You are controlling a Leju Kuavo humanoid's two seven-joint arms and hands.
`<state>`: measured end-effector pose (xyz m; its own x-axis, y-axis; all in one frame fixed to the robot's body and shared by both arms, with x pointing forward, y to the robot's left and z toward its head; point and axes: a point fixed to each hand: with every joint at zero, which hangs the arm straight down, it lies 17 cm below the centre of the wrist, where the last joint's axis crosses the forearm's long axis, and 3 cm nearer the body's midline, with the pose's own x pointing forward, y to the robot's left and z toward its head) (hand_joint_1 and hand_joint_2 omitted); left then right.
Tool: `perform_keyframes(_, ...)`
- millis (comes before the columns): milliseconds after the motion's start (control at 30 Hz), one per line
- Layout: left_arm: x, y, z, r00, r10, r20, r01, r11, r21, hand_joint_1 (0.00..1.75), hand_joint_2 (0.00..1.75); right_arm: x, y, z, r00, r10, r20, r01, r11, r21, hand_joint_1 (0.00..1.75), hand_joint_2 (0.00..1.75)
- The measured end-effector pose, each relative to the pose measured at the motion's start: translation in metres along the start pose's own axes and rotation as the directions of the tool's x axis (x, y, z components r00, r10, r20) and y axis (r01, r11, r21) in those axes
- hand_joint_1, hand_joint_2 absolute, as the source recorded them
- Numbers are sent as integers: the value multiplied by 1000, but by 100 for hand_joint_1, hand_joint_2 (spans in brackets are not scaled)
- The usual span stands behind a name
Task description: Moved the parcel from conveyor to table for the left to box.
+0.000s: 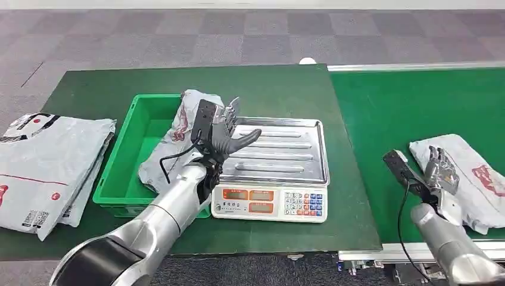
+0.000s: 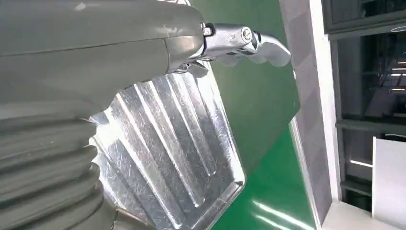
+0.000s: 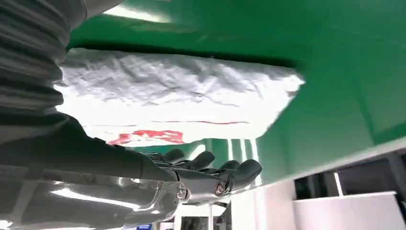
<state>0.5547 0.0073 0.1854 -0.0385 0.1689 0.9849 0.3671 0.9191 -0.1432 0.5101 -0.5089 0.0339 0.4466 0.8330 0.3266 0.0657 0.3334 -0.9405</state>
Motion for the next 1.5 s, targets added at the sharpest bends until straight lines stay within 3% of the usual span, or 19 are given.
perform_keyframes(300,1,0,1,1000,1,12,-1,1000,-5,0,175,-50,-3,3,991,88,-100,-86,996,29,0,175)
perform_keyframes(667,0,9,5,999,-17,45,17,1000,4,0,175,-48,-40,-14,945,311,-101,-316,948,-40,0,175)
perform_keyframes(1033,-6,12,8,1000,-10,24,10,1000,-6,0,175,-69,-39,-12,932,331,-147,-335,942,-4,0,175)
perform_keyframes(1300,-7,14,8,1000,-19,15,19,1000,-13,0,175,-92,-17,-4,935,303,-185,-281,950,138,0,175)
perform_keyframes(1500,-9,19,8,1000,-24,10,24,1000,-8,0,175,-119,1,10,908,352,-227,-296,923,246,0,175)
